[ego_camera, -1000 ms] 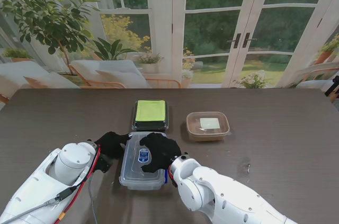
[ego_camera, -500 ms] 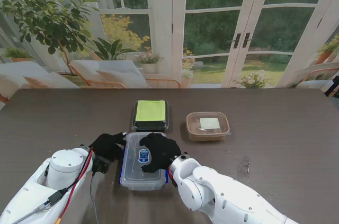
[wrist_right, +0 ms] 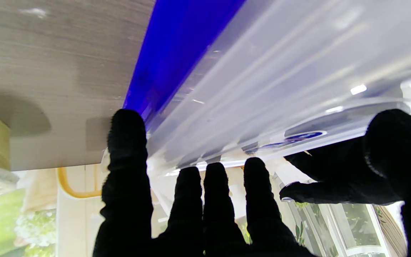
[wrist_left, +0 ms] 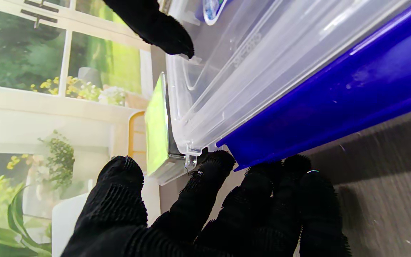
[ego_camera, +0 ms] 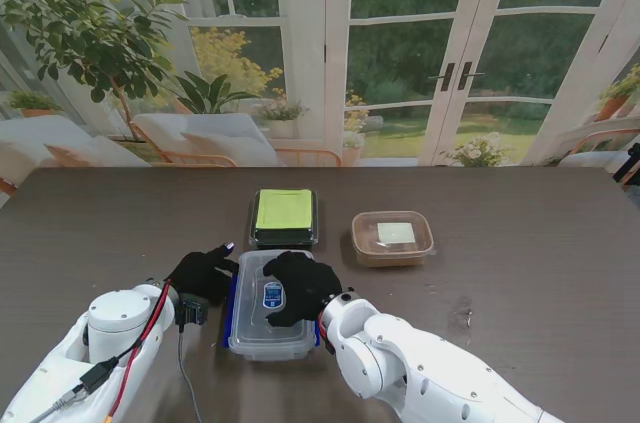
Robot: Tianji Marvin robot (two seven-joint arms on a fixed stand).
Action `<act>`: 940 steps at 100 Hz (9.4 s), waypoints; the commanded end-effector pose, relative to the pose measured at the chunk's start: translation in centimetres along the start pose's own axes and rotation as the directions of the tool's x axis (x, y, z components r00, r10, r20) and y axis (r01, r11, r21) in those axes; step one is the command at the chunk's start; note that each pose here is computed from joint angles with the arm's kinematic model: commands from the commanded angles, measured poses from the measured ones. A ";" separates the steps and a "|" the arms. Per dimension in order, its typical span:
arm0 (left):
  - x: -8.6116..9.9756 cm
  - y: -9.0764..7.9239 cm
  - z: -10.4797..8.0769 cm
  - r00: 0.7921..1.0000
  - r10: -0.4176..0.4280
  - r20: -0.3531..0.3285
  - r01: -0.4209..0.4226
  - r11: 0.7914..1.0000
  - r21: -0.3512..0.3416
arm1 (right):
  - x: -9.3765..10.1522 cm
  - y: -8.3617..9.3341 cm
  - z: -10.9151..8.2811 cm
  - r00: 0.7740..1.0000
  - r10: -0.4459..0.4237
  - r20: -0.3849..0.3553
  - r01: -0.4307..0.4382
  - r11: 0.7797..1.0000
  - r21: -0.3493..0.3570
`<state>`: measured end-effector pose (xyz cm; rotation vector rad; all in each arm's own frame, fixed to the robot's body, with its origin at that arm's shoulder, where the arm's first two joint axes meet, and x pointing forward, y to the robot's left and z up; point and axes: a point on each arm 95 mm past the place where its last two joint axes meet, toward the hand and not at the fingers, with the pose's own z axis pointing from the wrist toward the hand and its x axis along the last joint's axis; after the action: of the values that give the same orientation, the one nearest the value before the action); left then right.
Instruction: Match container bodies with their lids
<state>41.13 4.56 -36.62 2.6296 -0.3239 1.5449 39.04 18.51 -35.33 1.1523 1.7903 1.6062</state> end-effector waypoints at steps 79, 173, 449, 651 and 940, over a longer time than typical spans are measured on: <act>3.0 2.0 -1.3 0.992 -0.056 -0.117 0.050 0.997 -0.054 | 0.0 -3.5 -1.2 1.000 0.012 0.005 -0.012 0.993 0.114; 4.3 2.7 -2.0 0.993 0.049 -0.109 -0.056 0.996 -0.068 | 0.8 -4.7 -1.8 0.999 0.028 -0.017 -0.025 0.990 0.138; 5.2 6.6 -4.0 0.248 0.913 -0.325 -0.937 0.311 0.160 | -4.8 3.2 -6.2 0.949 0.237 0.209 -0.242 0.970 -0.002; 3.9 5.4 -4.8 -0.059 0.944 -0.326 -0.992 -0.019 0.124 | 2.2 -1.4 -9.5 0.895 0.446 0.032 -0.444 0.877 0.182; 2.2 6.5 -5.5 -0.133 0.919 -0.370 -0.991 -0.117 0.065 | -3.5 0.2 -0.2 0.600 0.578 0.553 -0.732 0.676 0.087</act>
<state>36.53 -1.36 -31.32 1.4489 -2.7841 1.8141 41.36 14.89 -35.69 2.3377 1.3124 1.1918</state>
